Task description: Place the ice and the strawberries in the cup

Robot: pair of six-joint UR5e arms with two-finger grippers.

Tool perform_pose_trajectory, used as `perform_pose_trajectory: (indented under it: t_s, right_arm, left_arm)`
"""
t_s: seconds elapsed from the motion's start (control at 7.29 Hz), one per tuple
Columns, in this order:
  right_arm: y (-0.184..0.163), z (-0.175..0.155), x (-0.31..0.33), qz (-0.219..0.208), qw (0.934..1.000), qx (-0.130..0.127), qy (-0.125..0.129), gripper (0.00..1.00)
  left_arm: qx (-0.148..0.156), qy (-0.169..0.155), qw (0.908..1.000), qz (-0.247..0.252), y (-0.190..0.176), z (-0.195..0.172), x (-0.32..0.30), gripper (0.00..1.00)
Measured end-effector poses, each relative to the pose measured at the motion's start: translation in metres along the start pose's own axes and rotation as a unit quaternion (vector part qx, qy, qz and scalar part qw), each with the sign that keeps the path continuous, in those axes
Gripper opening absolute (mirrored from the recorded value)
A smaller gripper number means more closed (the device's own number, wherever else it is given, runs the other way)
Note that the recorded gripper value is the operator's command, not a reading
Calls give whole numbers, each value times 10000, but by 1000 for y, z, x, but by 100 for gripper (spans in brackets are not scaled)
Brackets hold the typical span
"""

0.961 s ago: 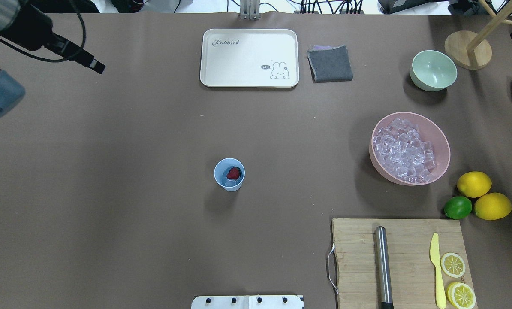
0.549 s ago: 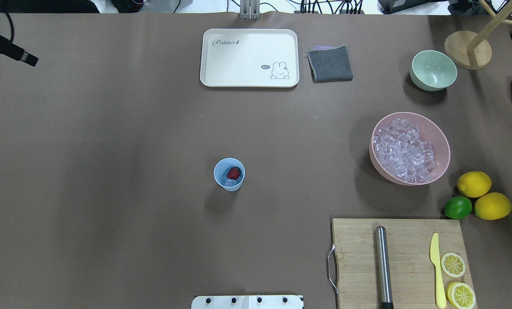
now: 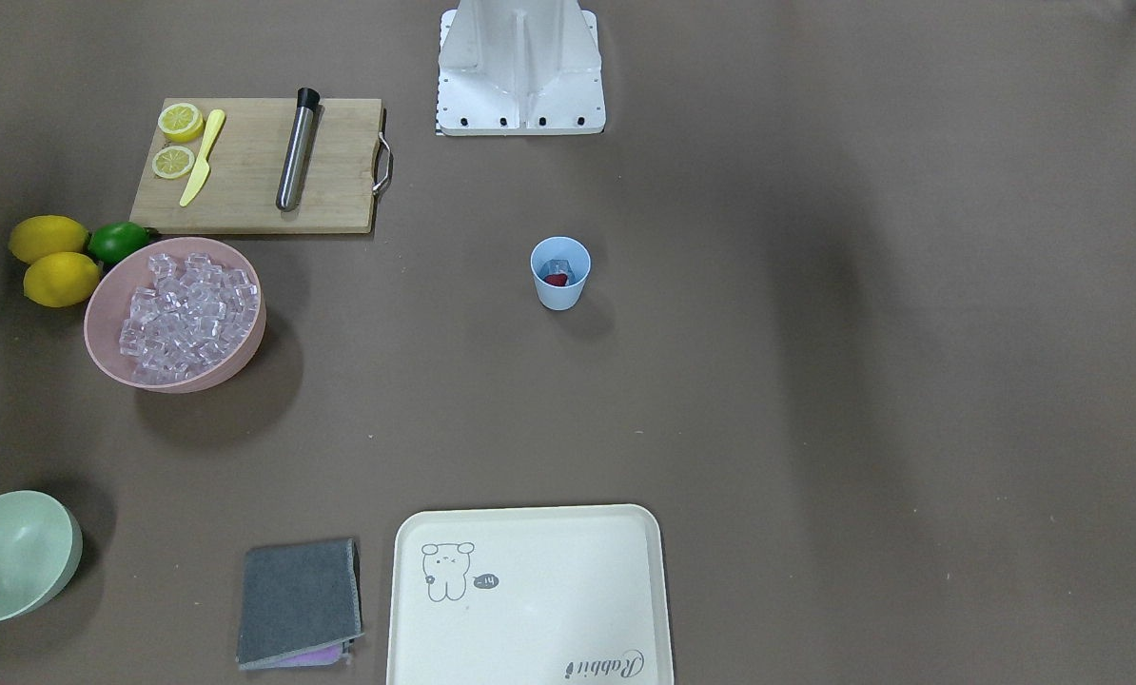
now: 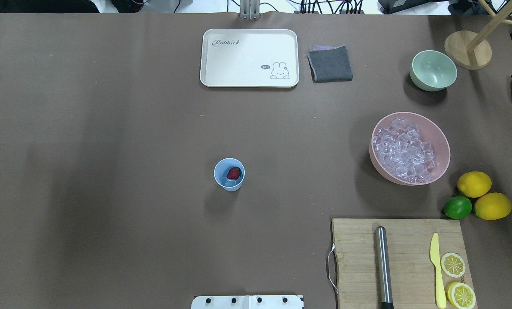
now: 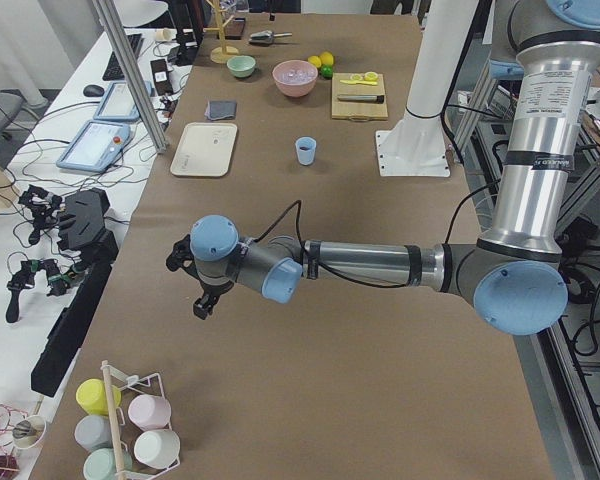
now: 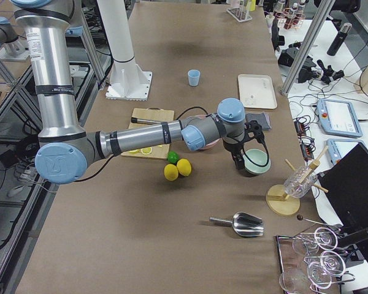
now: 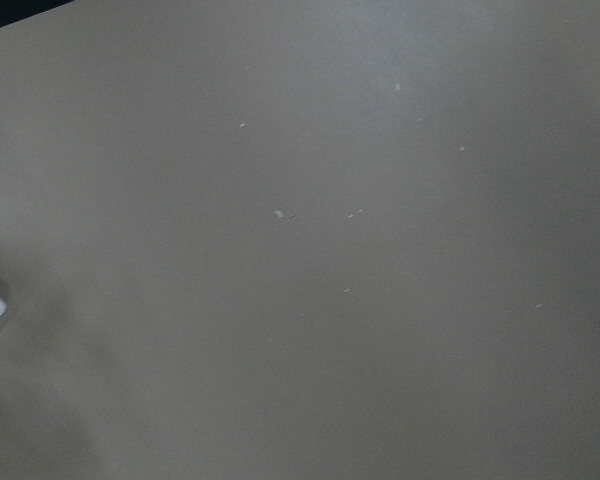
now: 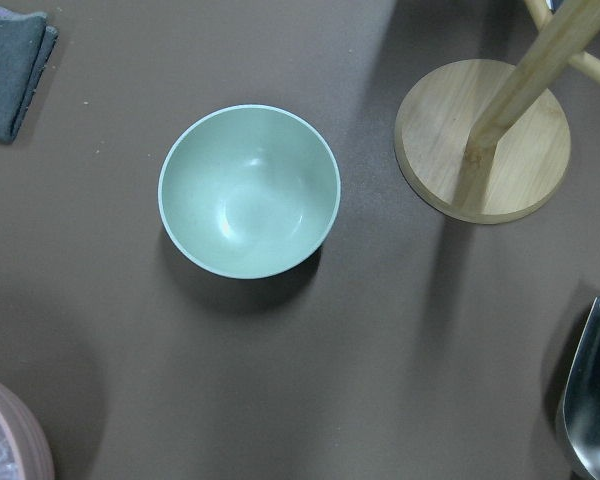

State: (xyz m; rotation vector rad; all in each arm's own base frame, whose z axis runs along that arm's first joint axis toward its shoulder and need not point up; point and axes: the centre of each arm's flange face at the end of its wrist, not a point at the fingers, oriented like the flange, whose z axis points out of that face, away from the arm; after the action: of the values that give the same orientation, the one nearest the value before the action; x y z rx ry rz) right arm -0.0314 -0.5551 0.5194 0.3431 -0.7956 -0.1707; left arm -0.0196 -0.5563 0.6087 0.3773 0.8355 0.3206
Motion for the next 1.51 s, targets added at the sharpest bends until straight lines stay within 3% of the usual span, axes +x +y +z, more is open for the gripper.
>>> perform_pose_trajectory:
  t_s: [0.69, 1.51]
  right_arm:
    - [-1, 0, 0, -12, 10000, 6, 22, 99]
    - [-1, 3, -1, -51, 9999, 11, 103, 99]
  left_arm:
    - [-187, -387, 9975, -556, 35, -13, -37, 97]
    - [-262, -492, 9960, -699, 41, -14, -42, 98]
